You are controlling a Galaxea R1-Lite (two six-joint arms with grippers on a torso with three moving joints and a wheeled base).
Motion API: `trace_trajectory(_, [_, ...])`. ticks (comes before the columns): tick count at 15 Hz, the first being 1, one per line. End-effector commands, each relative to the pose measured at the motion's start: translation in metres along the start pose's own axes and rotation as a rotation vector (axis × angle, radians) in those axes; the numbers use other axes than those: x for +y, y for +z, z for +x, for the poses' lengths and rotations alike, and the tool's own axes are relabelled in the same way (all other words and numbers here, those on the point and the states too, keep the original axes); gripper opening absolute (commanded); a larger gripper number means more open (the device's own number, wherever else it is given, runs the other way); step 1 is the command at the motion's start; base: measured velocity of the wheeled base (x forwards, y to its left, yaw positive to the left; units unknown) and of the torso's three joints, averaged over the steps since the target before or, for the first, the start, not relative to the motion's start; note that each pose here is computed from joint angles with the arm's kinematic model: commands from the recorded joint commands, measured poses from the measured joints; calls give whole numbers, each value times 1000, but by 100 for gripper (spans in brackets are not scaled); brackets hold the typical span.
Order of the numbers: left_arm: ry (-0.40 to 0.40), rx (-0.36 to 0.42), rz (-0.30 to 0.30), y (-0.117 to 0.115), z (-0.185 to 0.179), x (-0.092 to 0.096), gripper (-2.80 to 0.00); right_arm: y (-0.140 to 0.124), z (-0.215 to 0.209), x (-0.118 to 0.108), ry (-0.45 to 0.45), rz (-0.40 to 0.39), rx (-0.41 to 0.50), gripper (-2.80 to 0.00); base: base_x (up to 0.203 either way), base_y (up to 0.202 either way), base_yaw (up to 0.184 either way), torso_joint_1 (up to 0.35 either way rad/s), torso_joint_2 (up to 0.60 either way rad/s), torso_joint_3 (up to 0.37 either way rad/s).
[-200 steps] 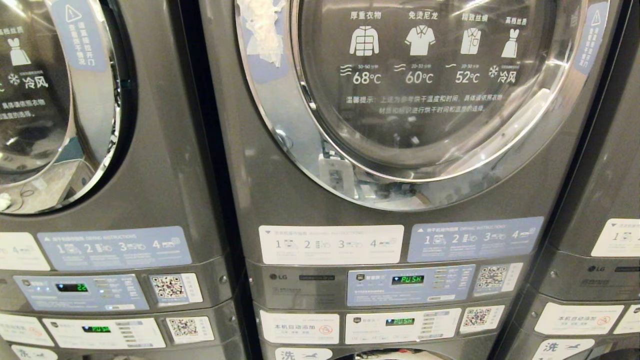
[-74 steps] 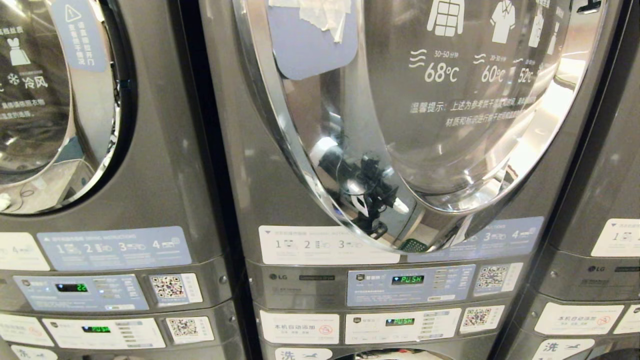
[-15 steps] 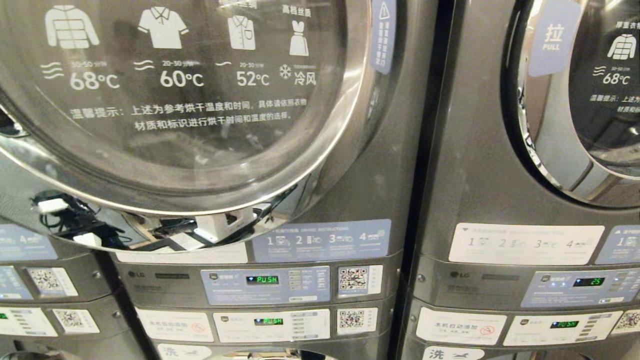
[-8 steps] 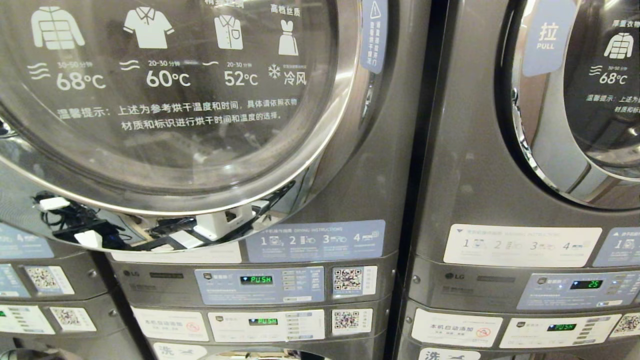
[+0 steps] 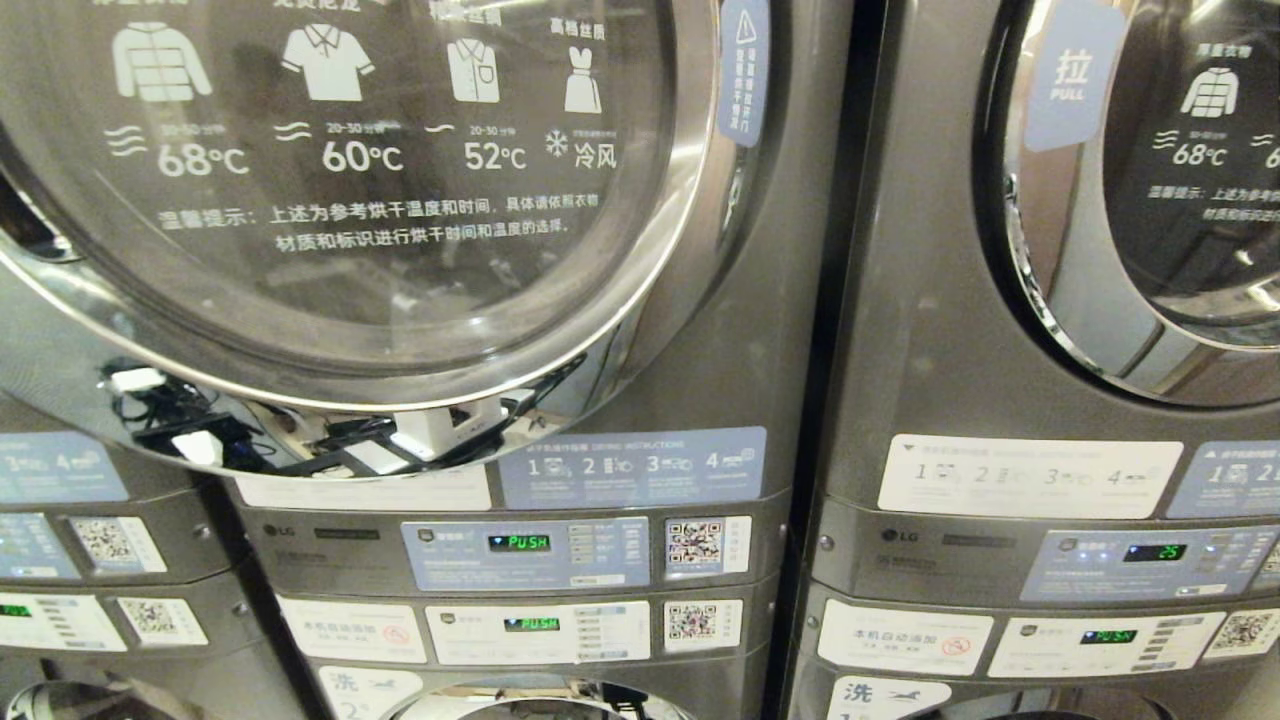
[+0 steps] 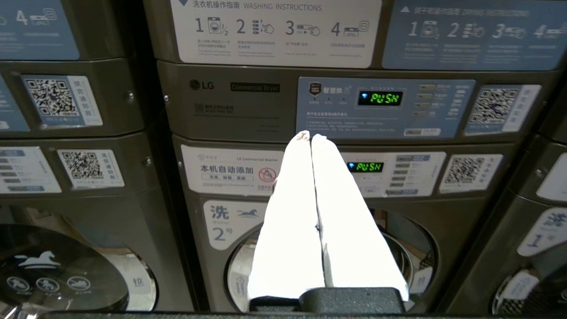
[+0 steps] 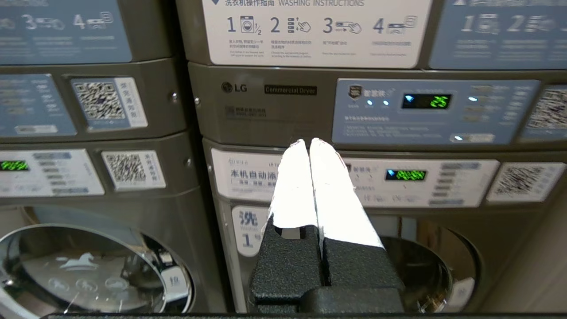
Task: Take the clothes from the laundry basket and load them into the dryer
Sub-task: Open the dryer
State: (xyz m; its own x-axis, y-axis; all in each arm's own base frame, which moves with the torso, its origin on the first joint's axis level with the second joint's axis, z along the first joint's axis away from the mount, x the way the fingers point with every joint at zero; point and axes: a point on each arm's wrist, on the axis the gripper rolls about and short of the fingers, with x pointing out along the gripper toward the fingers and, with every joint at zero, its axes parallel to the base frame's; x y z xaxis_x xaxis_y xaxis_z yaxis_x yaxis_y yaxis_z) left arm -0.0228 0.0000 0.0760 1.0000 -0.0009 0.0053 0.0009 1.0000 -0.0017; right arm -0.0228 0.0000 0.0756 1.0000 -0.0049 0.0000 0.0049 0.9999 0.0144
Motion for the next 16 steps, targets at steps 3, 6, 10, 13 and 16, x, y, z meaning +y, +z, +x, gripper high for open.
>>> trace_trajectory(3, [1,-1,0,0,0,0,-280,0,0,0,0,-1,0,-280,-198,0,2,-11,4,2])
trace_trajectory(6, [0,-1,-1,0,0,0,-280,0,0,0,0,-1,-2,-280,-193,0,2,5,0,5])
trace_trajectory(10, [1,-1,-1,0,0,0,-280,0,0,0,0,-1,-1,-280,-114,0,-1,1,-1,3])
trace_trajectory(13, [-4,-6,10,2,0,0,-280,0,0,0,0,1,0,-280,0,0,0,0,0,0])
trace_trajectory(16, [-15,-101,-6,53,-9,0,-280,0,0,0,0,-2,0,-280,0,0,0,0,0,0])
